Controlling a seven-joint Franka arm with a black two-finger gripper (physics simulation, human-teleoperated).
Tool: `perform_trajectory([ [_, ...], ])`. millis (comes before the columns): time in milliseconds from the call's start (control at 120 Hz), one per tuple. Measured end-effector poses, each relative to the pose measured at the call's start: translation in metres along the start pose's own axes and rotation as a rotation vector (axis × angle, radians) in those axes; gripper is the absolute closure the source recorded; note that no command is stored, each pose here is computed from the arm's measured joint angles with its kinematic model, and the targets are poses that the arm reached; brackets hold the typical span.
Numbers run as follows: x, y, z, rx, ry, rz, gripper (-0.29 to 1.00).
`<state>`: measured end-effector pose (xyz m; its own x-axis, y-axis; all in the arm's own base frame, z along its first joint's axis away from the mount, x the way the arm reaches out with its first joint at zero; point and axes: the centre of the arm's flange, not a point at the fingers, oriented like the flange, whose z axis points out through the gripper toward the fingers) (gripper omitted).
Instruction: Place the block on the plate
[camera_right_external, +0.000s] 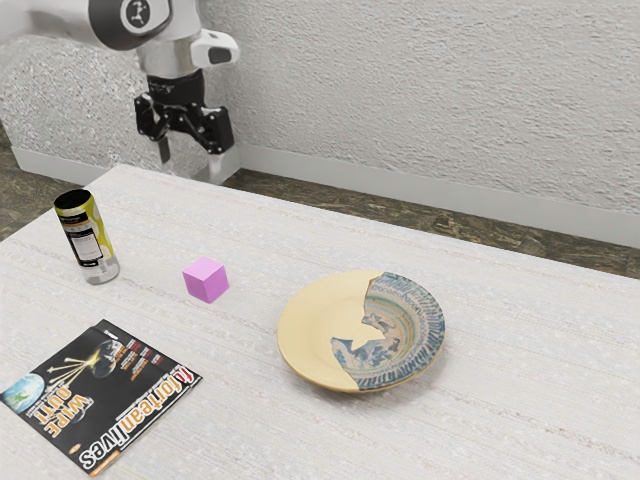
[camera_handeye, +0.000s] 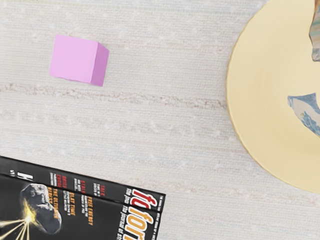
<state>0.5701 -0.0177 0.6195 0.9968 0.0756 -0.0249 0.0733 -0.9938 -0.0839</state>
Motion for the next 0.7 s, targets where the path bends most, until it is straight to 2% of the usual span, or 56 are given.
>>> perform_trajectory([
  [200,-0.001,0.024,-0.003,0.004,0.016,0.016,0.0],
  [275,0.009,0.029,0.013,0.006,-0.005,0.02,0.0],
  [467,0.077,-0.005,0.054,0.0,-0.021,-0.044,0.0],
  [583,0.111,-0.018,0.106,0.007,-0.074,-0.069,0.0],
  [700,0.129,-0.057,0.153,0.014,-0.127,-0.135,0.0],
])
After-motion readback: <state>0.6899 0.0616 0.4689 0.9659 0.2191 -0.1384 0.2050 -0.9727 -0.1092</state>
